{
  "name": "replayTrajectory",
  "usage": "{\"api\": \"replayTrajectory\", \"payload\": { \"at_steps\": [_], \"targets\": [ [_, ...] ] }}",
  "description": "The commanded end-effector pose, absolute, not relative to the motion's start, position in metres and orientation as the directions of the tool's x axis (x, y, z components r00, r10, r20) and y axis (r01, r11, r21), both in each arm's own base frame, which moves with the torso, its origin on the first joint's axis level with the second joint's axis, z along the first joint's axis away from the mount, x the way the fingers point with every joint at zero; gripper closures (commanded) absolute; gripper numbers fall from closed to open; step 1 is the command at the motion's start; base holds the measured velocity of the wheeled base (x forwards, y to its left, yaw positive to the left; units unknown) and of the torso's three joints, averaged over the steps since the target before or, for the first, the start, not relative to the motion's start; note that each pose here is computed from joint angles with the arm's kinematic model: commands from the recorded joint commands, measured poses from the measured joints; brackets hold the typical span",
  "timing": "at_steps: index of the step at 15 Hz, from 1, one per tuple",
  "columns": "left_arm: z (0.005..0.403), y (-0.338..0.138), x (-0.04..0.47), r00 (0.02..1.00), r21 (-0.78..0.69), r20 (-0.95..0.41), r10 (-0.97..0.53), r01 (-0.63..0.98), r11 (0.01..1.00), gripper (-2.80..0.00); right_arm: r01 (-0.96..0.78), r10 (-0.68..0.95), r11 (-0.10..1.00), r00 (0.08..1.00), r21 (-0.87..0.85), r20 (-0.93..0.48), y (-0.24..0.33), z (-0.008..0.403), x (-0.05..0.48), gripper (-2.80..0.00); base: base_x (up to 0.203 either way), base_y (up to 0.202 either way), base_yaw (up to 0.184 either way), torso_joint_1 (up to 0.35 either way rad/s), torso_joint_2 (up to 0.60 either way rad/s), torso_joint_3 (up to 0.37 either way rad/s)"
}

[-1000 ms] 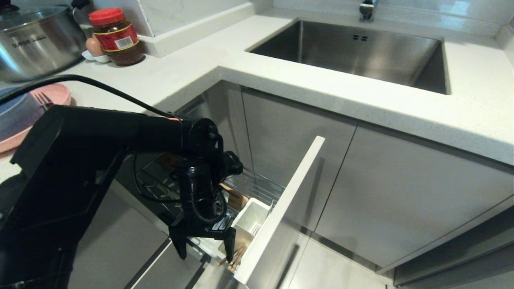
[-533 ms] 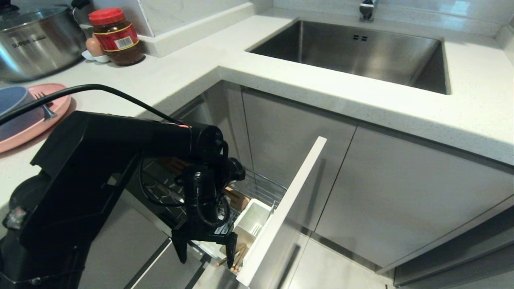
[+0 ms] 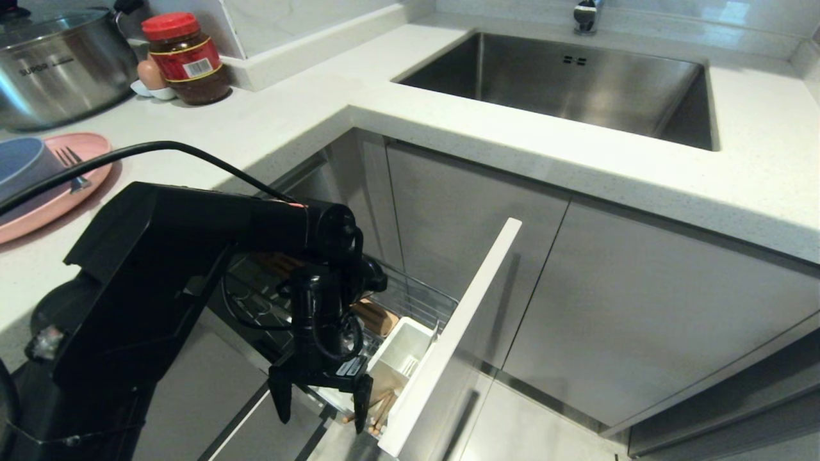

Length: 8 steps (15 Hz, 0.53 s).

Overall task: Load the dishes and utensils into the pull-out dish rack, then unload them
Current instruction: Take the chopsticks out of the cupboard

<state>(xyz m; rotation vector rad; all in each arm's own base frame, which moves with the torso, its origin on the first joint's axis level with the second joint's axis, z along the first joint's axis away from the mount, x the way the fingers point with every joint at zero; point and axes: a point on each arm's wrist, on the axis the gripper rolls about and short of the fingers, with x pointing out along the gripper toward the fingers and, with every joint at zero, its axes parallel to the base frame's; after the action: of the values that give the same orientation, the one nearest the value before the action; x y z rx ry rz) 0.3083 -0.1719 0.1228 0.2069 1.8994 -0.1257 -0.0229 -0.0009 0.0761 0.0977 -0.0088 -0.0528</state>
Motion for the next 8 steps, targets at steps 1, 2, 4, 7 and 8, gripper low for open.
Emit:
{"api": "replayTrajectory", "payload": {
  "at_steps": [1, 2, 4, 7, 8],
  "targets": [
    [0.123, -0.170, 0.308, -0.335, 0.014, -0.938, 0.087, 0.214, 0.977, -2.80, 0.052, -0.054, 0.994, 0.999, 0.098, 0.009, -0.001, 0.076, -0.023, 0.00, 0.000, 0.000, 0.000, 0.000, 0.00, 0.000],
    [0.123, -0.170, 0.308, -0.340, 0.011, -0.936, 0.090, 0.227, 0.974, -2.80, 0.051, -0.052, 0.994, 0.999, 0.098, 0.009, -0.001, 0.076, -0.023, 0.00, 0.000, 0.000, 0.000, 0.000, 0.00, 0.000],
    [0.120, -0.171, 0.310, -0.344, 0.006, -0.935, 0.088, 0.233, 0.972, -2.80, 0.053, -0.054, 0.994, 0.999, 0.098, 0.009, -0.001, 0.076, -0.023, 0.00, 0.000, 0.000, 0.000, 0.000, 0.00, 0.000],
    [0.114, -0.176, 0.313, -0.352, 0.003, -0.932, 0.088, 0.236, 0.972, -2.80, 0.053, -0.054, 0.994, 0.999, 0.098, 0.009, -0.001, 0.076, -0.023, 0.00, 0.000, 0.000, 0.000, 0.000, 0.00, 0.000],
    [0.111, -0.178, 0.315, -0.354, 0.004, -0.931, 0.090, 0.237, 0.971, -2.80, 0.053, -0.054, 0.994, 0.999, 0.098, 0.009, -0.001, 0.076, -0.023, 0.00, 0.000, 0.000, 0.000, 0.000, 0.00, 0.000]
  ]
}}
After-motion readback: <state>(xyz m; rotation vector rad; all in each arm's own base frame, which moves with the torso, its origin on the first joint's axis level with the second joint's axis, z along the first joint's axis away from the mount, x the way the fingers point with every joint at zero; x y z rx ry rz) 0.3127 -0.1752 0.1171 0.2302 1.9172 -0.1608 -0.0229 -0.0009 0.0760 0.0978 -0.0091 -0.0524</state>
